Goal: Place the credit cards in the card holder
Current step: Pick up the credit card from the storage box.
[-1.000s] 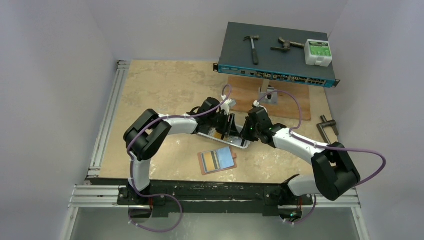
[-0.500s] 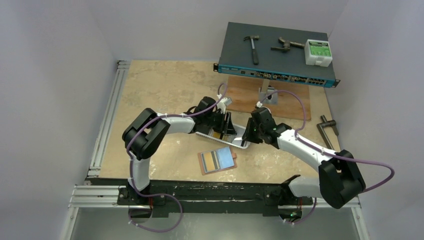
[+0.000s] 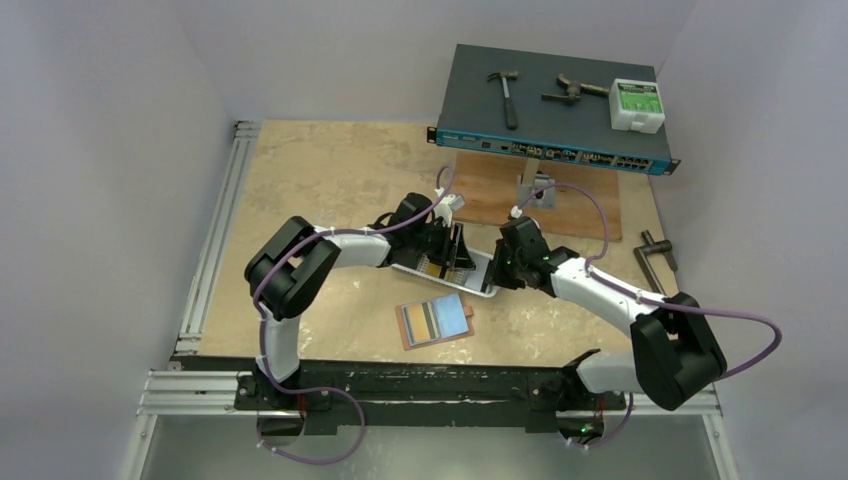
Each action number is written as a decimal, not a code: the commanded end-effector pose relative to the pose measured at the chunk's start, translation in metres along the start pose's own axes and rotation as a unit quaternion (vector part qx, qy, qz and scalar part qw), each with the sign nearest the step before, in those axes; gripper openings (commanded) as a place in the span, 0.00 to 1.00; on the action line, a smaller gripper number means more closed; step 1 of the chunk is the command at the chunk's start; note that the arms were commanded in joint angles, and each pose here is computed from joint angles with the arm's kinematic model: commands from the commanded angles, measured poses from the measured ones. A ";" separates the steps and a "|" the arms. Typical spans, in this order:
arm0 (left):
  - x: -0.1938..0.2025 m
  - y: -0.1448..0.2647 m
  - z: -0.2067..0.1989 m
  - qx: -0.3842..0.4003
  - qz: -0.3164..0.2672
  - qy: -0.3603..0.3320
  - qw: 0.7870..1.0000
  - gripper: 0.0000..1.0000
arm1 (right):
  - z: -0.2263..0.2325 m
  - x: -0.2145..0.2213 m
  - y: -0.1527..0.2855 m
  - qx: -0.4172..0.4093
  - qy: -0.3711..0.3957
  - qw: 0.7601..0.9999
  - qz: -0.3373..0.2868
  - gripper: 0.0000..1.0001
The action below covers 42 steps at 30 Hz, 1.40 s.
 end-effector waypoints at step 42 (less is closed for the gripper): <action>-0.018 0.020 -0.020 0.062 -0.009 0.007 0.998 0.04 | -0.009 -0.015 0.034 -0.067 -0.018 0.995 -0.071 0.51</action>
Point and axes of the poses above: each gripper's point midway between its finger pads, its own y axis back along the fingers, its own z axis along the line the jaws close on, x = y × z, the point moved 10 cm from there along y, back along the fingers, and after that the axes turned 11 degrees about y, right-handed, at the moved point
